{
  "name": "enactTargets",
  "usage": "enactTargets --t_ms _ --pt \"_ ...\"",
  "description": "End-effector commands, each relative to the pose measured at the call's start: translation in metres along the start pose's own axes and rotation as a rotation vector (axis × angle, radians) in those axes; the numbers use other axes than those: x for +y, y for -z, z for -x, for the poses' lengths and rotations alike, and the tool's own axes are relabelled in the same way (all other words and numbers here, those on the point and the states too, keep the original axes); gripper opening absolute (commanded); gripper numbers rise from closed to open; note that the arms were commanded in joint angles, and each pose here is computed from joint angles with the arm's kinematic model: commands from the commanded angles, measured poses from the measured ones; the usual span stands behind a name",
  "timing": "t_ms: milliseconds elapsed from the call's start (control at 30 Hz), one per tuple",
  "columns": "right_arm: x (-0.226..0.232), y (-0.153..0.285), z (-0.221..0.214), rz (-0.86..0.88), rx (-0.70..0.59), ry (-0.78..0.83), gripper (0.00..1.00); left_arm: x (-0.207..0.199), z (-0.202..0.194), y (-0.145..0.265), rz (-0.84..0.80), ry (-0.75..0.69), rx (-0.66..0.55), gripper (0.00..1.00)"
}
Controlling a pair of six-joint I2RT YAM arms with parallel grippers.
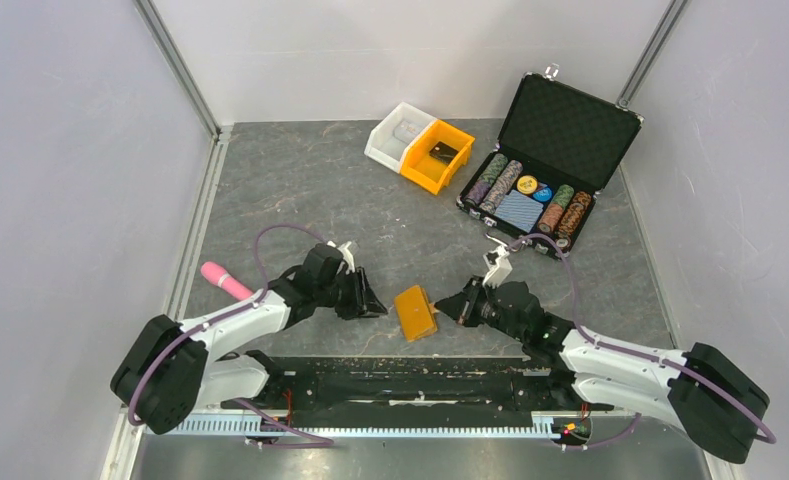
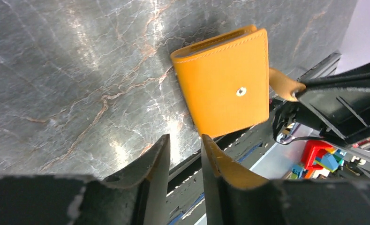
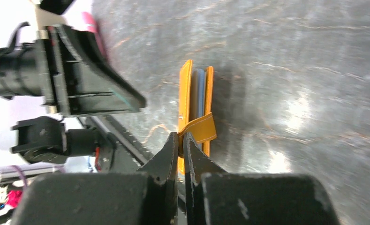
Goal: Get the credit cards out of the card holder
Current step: Open the card holder at the corner of the board.
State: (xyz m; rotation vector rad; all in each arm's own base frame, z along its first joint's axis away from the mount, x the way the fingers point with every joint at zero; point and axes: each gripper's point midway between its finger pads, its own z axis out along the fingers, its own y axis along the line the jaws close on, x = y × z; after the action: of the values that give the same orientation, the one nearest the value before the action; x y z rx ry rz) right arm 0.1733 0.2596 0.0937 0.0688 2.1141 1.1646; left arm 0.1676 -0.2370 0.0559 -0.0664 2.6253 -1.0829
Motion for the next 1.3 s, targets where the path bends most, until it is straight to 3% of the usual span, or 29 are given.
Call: enactTargets --t_ms 0,133,233,633,1033,1267 --pt "-0.02 0.004 -0.001 -0.054 -0.009 0.057 0.0 -0.006 0.011 0.007 0.023 -0.081 -0.023 0.42" --pt "0.016 0.005 0.005 0.098 -0.001 0.067 0.0 -0.023 0.018 0.013 -0.024 -0.091 -0.042 0.66" --pt "0.035 0.004 0.006 0.165 0.016 0.062 0.0 -0.037 0.024 0.017 -0.066 -0.099 -0.062 0.78" --pt "0.079 0.01 0.007 0.362 0.01 0.038 0.0 -0.058 0.023 0.013 -0.163 -0.108 -0.036 0.89" --pt "0.063 0.006 -0.002 0.306 0.033 0.029 0.0 -0.04 0.014 0.0 -0.111 -0.115 0.008 0.85" --pt "0.033 0.002 -0.009 0.178 0.047 0.074 0.0 -0.032 0.012 -0.004 -0.077 -0.117 0.021 0.63"
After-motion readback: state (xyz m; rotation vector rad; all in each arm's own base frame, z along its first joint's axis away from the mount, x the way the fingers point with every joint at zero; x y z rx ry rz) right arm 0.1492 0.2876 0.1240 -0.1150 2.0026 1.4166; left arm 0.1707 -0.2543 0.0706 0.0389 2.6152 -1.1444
